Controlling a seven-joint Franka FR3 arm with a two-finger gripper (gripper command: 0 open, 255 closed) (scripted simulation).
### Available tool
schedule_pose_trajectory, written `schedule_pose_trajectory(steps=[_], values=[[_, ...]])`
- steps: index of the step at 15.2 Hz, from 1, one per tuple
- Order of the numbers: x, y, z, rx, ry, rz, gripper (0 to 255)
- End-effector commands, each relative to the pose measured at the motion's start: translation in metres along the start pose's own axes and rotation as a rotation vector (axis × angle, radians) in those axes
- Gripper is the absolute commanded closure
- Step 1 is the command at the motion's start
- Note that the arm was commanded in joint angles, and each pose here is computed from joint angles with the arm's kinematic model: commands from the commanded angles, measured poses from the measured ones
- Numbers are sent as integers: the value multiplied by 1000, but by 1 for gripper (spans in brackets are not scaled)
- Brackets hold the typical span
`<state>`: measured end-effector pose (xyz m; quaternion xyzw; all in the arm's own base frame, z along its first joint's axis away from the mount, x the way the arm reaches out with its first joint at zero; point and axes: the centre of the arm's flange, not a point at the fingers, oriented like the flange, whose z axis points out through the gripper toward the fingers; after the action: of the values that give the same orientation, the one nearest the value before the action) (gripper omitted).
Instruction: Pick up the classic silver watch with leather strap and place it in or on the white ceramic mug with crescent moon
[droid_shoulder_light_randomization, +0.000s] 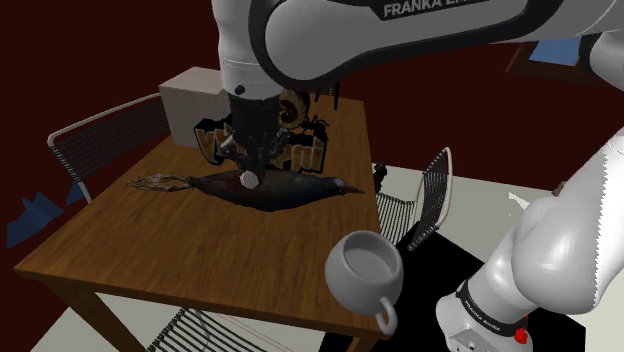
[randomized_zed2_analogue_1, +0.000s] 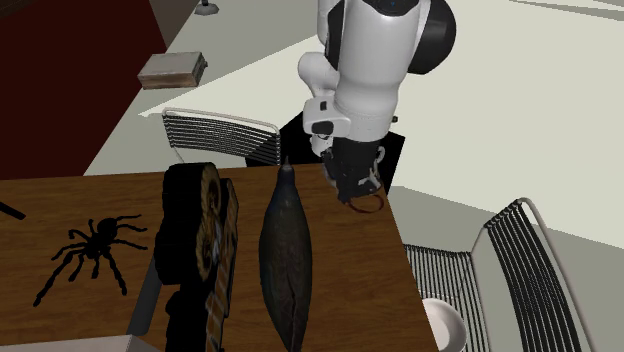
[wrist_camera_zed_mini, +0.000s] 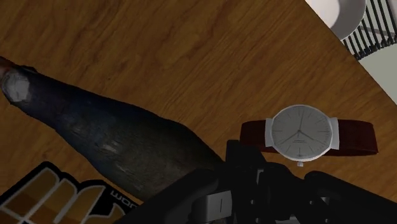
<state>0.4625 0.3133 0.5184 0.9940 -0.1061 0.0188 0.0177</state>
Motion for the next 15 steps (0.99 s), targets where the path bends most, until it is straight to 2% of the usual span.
schedule_pose_trajectory(steps=[1, 15], values=[[-18, 18, 0, 0, 0, 1, 255], [-163, 132, -11, 0, 0, 1, 255]])
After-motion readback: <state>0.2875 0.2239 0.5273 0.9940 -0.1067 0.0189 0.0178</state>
